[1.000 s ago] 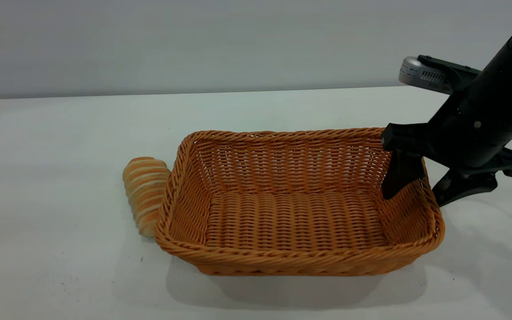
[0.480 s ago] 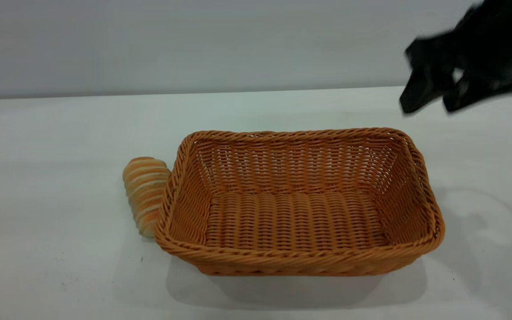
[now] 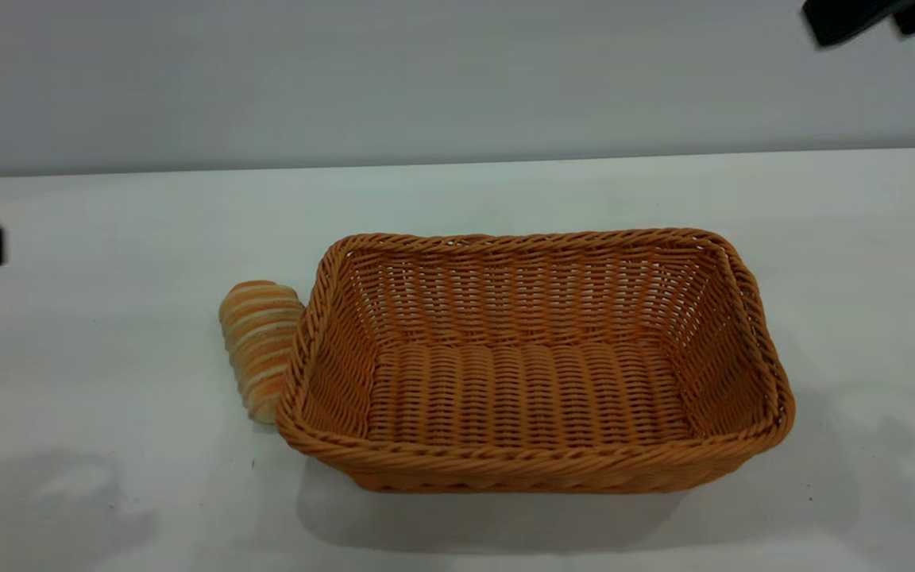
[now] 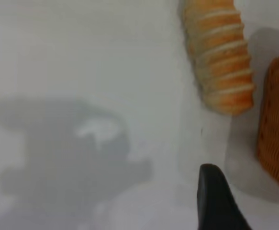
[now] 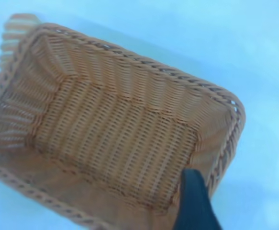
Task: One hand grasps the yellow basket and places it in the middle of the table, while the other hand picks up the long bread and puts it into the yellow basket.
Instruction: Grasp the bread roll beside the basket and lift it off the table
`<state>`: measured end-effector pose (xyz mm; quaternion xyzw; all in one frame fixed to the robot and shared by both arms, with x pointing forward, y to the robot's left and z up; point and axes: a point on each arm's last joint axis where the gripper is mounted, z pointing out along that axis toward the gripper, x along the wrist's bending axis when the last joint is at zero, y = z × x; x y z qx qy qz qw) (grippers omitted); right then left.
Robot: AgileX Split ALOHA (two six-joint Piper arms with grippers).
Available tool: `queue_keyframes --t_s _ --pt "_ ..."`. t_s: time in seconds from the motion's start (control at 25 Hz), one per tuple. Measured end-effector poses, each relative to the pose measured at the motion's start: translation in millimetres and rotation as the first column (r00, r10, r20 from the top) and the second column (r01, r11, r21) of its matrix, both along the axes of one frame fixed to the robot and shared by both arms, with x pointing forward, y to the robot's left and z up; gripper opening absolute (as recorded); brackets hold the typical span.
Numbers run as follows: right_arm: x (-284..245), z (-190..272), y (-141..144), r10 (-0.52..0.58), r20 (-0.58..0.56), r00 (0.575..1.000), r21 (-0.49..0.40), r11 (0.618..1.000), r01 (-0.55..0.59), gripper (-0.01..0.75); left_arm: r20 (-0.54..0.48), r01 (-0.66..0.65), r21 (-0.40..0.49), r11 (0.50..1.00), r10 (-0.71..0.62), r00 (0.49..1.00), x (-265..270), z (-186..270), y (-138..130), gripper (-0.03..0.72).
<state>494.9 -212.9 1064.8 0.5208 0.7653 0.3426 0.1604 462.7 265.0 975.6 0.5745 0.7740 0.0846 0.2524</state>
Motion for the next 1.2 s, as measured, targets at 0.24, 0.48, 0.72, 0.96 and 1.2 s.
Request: queue_keyframes --t_s 0.24,0.48,0.72,0.96,1.2 --pt "-31.4 27.1 -5.0 0.042 0.021 0.999 0.015 0.999 -0.042 0.554 -0.048 -0.016 0.004 1.0 0.016 0.999 44.7 -20.9 -4.9 0.395" --pt "-54.6 45.3 -8.6 0.063 0.052 0.997 0.04 0.997 -0.065 0.553 -0.128 -0.069 -0.046 0.997 0.063 0.99 87.7 -46.0 -13.3 0.395" --pt "-70.3 54.3 -10.4 0.081 0.057 0.995 0.058 0.995 -0.084 0.553 -0.204 -0.045 -0.087 0.995 0.026 0.979 127.2 -72.1 -30.8 0.395" --pt "-74.2 55.6 -10.8 0.096 0.055 0.994 0.051 0.994 -0.099 0.553 -0.262 0.014 -0.133 0.991 -0.049 0.964 152.8 -103.4 -42.4 0.395" --pt "-74.4 55.2 -10.8 0.1 0.054 0.993 0.047 0.994 -0.103 0.553 -0.299 0.01 -0.14 0.99 -0.052 0.953 158.9 -124.8 -44.7 0.395"
